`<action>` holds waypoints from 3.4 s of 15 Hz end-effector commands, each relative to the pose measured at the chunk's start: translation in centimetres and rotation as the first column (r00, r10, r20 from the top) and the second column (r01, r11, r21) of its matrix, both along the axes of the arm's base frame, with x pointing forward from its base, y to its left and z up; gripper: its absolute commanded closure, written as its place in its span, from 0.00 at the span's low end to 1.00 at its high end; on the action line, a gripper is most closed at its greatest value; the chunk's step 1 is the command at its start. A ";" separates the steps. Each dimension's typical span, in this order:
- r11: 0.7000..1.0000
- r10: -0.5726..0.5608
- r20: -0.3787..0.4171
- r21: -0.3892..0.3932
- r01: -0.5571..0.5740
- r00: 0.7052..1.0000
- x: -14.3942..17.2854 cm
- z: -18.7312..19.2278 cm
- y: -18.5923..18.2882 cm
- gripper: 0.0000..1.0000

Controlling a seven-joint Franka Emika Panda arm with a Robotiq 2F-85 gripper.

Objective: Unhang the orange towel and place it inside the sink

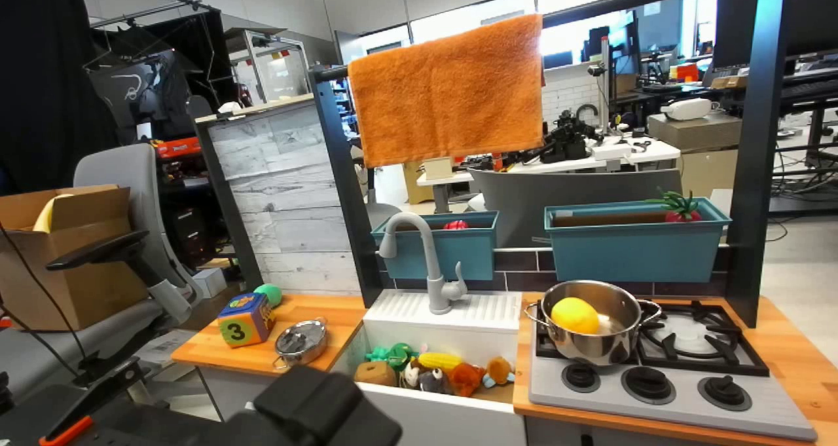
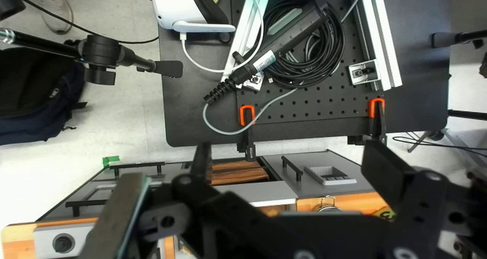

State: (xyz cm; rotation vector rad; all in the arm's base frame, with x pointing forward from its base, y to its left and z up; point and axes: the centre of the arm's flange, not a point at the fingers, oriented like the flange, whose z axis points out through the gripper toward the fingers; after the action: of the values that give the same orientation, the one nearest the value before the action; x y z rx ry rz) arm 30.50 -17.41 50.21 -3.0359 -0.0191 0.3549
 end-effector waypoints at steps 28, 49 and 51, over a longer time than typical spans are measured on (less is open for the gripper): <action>0.550 -0.830 0.434 0.531 0.645 0.350 35.4 1.9 -13.8 0.00; 0.536 -0.841 0.335 0.404 0.741 0.425 39.5 -0.8 -13.5 0.20; 0.532 -0.843 0.328 0.396 0.748 0.426 40.1 -1.4 -13.5 0.05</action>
State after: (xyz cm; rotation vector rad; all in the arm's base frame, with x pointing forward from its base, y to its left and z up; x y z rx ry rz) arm 68.74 -30.48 48.98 -2.4254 1.2376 -0.4656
